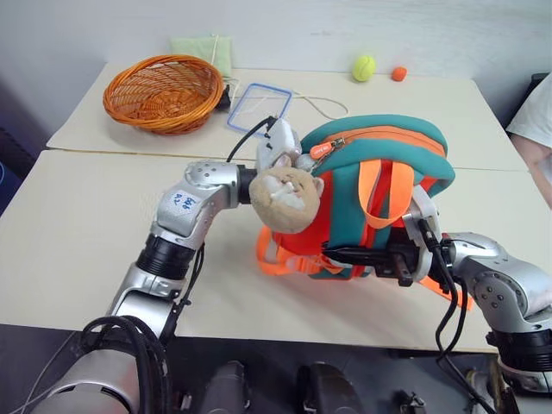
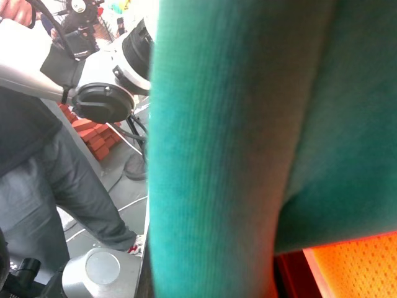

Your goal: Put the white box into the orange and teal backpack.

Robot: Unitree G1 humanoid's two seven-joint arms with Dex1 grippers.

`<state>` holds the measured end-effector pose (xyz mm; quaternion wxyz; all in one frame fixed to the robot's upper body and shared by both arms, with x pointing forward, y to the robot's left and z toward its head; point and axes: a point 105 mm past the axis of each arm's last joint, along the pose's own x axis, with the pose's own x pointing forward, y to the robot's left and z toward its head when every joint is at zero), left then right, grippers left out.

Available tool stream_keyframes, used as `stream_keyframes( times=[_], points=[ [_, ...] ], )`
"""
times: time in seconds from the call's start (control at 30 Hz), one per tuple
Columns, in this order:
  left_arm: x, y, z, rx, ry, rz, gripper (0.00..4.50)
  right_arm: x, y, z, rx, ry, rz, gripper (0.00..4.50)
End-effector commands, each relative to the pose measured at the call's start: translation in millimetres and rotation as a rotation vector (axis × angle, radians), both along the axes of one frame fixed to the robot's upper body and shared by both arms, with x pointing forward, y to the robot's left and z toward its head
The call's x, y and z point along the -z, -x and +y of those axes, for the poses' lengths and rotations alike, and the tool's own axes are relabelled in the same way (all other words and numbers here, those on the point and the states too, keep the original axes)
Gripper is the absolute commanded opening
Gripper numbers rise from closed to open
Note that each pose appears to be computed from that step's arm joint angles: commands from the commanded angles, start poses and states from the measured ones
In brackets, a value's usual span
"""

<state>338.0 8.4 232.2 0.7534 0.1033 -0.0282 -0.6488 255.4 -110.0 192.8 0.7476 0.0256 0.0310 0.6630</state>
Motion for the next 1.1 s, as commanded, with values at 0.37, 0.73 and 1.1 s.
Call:
stream_keyframes(
  times=[0.37, 0.73, 1.1],
  points=[
    [-25, 45, 117, 0.059, 0.033, -0.035, 4.46, -15, -5, 1, 0.074, -0.065, -0.058, 0.00],
    [-28, 75, 96, 0.091, 0.125, -0.101, 4.46, -10, -16, -1, 0.063, -0.046, -0.050, 0.00],
    [-45, 65, 86, -0.034, 0.311, -0.155, 2.61, -2, -15, 3, 0.051, -0.040, -0.038, 0.00]
  ],
)
